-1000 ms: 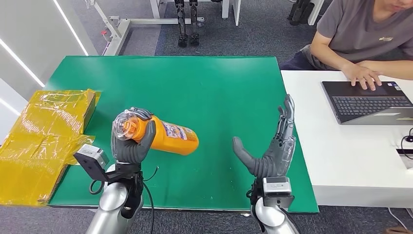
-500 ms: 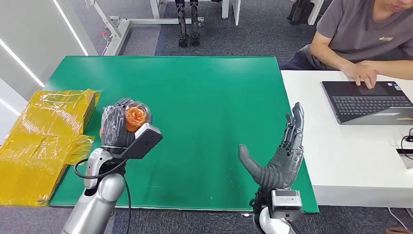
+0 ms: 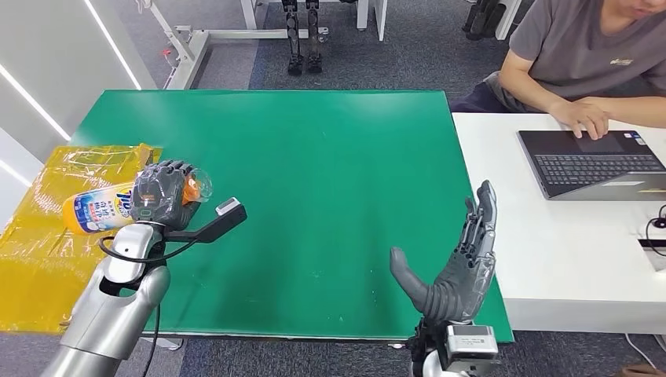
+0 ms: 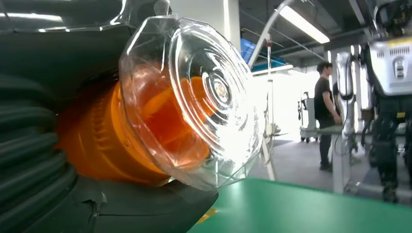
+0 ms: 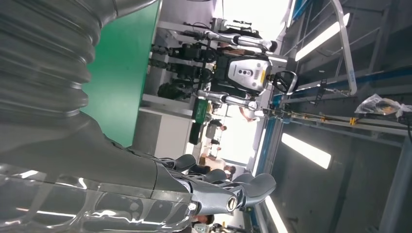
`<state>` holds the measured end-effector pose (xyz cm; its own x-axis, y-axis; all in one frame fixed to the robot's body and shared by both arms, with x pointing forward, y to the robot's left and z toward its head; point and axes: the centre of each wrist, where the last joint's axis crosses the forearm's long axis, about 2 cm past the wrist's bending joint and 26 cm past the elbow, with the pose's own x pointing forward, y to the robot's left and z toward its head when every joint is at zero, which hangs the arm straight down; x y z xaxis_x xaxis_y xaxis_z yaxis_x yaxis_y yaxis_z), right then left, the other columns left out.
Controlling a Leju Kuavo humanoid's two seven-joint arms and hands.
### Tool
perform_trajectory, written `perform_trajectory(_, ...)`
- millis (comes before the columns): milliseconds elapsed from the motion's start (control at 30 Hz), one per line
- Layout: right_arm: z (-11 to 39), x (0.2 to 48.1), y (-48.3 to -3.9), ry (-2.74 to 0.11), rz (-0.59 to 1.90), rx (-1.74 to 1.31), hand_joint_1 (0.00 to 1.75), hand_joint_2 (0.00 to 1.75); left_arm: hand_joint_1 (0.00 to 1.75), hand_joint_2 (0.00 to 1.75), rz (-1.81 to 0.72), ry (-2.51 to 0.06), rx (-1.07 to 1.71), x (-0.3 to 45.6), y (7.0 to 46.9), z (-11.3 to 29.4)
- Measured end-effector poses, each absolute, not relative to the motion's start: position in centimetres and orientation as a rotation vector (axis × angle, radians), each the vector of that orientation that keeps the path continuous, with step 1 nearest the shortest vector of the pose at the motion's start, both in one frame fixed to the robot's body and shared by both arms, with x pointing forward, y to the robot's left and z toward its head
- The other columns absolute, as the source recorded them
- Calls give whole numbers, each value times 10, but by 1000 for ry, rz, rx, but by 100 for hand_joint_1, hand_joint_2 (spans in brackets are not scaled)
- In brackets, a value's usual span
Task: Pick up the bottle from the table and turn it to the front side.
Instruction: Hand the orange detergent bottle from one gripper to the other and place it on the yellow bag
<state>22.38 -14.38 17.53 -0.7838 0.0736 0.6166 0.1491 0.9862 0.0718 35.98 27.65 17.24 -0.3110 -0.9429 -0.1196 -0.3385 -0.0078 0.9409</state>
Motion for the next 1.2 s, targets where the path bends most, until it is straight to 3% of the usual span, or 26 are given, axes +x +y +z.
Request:
perform_trajectory(367, 179, 228, -145, -2480, -148, -86, 0, 175, 175, 175, -1800, -1345, 1342, 385, 340, 150)
perform_trajectory(1200, 182, 231, -145, -2494, -155, -106, 0, 175, 175, 175, -1930, -943, 913, 427, 374, 142)
